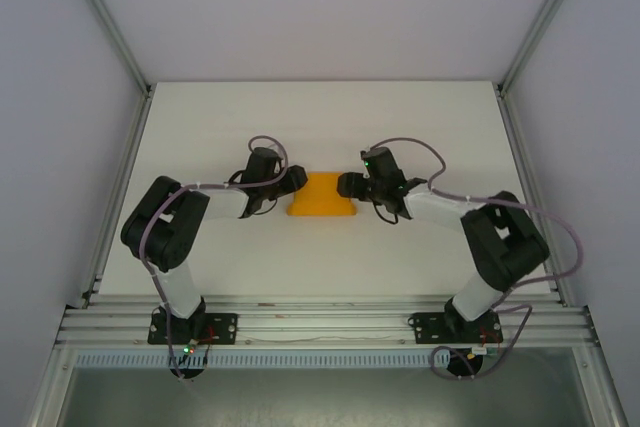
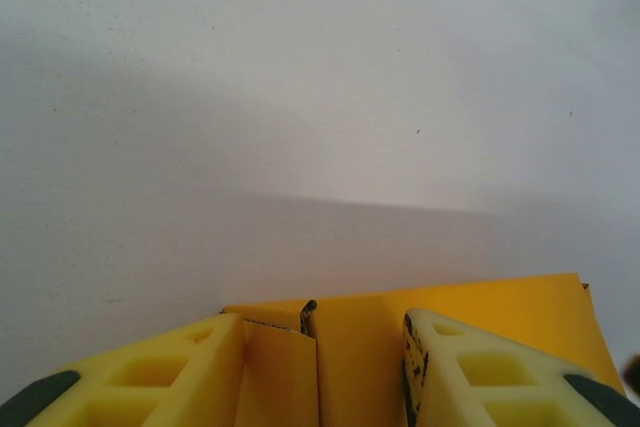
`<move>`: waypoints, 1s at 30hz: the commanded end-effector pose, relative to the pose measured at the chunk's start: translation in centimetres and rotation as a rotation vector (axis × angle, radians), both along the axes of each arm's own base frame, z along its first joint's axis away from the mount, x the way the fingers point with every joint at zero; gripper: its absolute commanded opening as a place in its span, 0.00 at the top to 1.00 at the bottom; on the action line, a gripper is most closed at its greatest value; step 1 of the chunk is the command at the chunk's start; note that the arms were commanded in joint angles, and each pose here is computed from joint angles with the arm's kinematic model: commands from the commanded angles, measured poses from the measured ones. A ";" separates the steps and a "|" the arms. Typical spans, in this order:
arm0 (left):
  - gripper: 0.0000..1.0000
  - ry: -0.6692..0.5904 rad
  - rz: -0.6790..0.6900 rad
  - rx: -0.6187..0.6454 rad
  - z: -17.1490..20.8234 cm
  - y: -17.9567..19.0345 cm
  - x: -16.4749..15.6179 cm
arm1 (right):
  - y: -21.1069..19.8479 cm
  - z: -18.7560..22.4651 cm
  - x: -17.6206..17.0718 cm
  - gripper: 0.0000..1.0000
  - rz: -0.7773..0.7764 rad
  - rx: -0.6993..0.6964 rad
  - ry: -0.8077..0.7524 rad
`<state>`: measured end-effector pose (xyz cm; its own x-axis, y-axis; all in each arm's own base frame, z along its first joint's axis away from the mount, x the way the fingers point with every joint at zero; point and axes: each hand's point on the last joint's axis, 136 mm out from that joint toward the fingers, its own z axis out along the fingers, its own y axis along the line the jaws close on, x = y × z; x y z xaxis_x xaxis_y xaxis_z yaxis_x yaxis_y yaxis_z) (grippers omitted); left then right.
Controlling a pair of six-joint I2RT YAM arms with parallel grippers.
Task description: Assemble paper box
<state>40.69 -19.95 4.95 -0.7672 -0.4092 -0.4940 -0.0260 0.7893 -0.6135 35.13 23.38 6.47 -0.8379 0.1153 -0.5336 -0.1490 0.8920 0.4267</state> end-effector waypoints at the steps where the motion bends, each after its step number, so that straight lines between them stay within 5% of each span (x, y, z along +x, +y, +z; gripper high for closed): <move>1: 0.51 0.039 -0.031 0.072 -1.1 0.2 -0.7 | 0.5 -2.0 -0.7 0.41 0.027 0.007 0.063; 10: 0.29 0.002 -0.047 0.125 2.9 0.9 -0.9 | 0.5 -3.7 -1.4 0.44 -0.016 0.062 0.106; 16: 0.27 0.045 -0.109 0.088 1.9 0.3 -2.8 | 0.2 -3.6 -1.4 0.44 -0.036 0.057 0.102; 20: 0.35 0.087 -0.154 0.046 0.5 -0.2 -3.8 | -0.1 -3.0 -1.3 0.41 -0.036 0.046 0.096; 30: 0.77 0.095 -0.165 -0.083 -1.4 0.1 -4.4 | 0.6 0.2 -0.7 0.29 -0.040 0.181 0.077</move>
